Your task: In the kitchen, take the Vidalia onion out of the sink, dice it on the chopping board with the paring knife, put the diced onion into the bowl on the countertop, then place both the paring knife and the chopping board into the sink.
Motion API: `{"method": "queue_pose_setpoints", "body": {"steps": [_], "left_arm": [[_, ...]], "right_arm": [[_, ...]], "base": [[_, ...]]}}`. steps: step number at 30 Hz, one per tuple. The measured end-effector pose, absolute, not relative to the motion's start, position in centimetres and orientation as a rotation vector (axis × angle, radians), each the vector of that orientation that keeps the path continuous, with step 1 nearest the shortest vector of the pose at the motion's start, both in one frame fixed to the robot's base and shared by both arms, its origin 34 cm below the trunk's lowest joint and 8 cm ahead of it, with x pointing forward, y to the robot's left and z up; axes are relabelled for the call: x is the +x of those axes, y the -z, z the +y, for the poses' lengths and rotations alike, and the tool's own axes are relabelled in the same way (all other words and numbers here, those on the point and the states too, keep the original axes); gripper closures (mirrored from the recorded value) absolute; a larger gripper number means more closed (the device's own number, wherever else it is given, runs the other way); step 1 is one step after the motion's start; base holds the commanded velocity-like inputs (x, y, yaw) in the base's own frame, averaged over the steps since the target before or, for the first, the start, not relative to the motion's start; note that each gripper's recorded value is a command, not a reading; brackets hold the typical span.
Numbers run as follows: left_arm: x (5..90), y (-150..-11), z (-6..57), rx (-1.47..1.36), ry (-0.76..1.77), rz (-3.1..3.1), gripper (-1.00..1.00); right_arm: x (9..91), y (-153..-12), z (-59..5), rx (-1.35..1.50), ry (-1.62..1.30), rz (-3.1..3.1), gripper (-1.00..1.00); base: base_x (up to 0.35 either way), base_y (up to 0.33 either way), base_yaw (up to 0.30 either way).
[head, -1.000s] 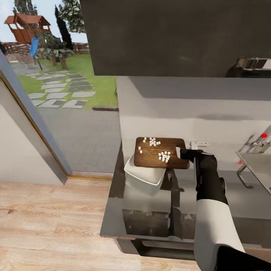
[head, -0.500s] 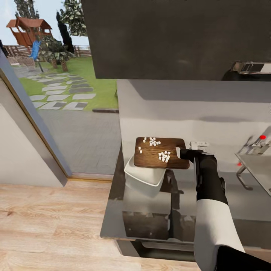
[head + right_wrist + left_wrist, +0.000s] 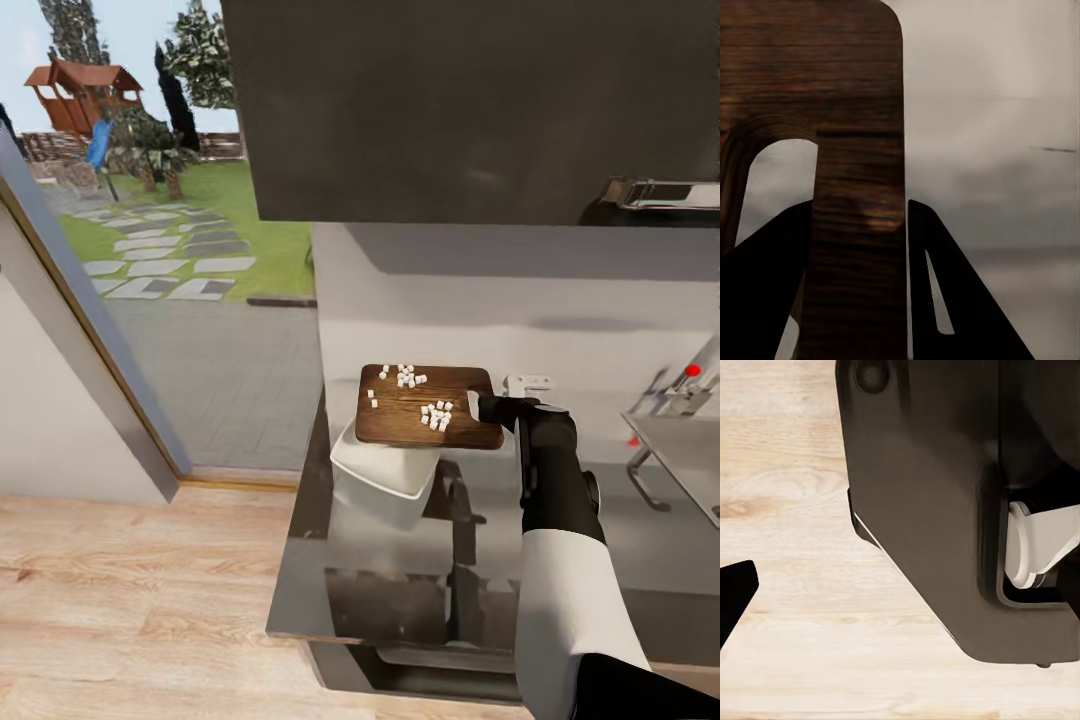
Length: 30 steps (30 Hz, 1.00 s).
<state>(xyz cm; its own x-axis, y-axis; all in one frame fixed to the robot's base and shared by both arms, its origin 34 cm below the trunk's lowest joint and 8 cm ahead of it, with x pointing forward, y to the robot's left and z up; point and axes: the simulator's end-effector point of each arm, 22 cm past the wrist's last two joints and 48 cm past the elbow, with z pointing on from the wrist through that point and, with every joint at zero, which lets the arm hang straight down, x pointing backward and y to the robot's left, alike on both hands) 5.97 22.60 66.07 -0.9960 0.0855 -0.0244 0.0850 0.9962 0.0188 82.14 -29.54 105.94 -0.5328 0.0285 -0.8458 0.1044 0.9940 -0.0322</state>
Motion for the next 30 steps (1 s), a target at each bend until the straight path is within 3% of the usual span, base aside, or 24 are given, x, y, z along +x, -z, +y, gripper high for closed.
{"method": "queue_pose_setpoints", "body": {"steps": [22, 30], "left_arm": [[7.2, -65.9, 22.5, 0.13, -0.028, 3.079, -1.0], [7.5, -65.9, 22.5, 0.129, -0.03, 3.068, -1.0]], "right_arm": [[81.9, -108.4, -29.5, 0.093, 0.09, 2.098, 1.0], [81.8, -109.3, -29.5, 0.093, 0.09, 2.086, 1.0]], "base": [[0.001, 0.003, 0.0], [0.086, 0.212, 0.0]]}}
